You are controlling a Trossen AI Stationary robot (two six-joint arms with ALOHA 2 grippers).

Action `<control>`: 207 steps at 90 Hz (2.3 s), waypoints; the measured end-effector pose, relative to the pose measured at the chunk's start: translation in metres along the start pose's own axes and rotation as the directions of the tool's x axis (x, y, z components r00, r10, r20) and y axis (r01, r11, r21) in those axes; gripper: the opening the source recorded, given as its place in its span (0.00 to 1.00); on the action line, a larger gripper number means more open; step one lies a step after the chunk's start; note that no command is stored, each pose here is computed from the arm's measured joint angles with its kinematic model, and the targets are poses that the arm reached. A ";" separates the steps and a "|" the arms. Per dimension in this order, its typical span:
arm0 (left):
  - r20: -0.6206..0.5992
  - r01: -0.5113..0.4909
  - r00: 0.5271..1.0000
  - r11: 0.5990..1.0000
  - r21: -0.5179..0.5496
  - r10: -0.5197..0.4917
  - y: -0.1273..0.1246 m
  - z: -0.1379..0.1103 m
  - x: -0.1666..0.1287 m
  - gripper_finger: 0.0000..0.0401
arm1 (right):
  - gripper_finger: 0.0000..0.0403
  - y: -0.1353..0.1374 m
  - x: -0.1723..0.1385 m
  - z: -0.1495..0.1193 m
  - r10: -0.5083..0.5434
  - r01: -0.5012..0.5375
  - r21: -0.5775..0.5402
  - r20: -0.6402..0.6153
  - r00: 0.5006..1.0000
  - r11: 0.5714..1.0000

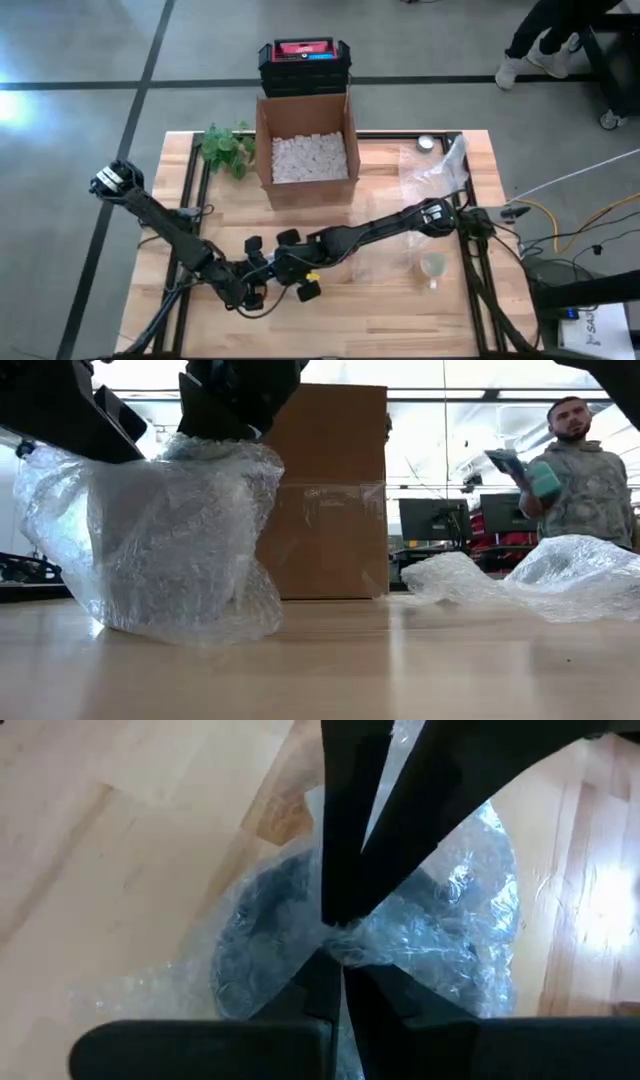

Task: Wrap mug
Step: Wrap the blue mug using the left bubble wrap

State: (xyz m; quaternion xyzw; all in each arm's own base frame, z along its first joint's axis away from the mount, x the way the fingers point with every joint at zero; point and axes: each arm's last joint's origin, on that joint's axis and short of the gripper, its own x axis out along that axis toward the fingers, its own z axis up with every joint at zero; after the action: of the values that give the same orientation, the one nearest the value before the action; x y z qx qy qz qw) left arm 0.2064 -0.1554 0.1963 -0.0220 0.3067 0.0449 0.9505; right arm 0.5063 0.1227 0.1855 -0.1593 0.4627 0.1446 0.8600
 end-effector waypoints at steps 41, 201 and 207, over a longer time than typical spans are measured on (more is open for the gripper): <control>0.011 0.019 1.000 1.000 0.000 -0.019 0.003 0.004 -0.006 0.00 | 0.01 -0.001 0.000 0.001 -0.004 0.004 0.007 0.013 1.000 1.000; -0.228 -0.010 0.974 0.993 -0.115 -0.016 0.023 0.018 -0.068 0.00 | 0.00 -0.004 0.006 -0.007 0.009 -0.006 0.061 -0.045 0.999 0.998; -0.275 -0.020 0.961 0.993 -0.119 -0.013 0.021 0.004 -0.071 0.00 | 0.00 -0.004 0.007 -0.008 0.009 -0.006 0.061 -0.046 0.999 0.998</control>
State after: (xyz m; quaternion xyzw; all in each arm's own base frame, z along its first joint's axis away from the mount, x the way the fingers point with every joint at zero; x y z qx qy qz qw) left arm 0.1497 -0.1394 0.2409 -0.0849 0.4324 0.0616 0.8956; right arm 0.5057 0.1168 0.1763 -0.1345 0.4874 0.1301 0.8529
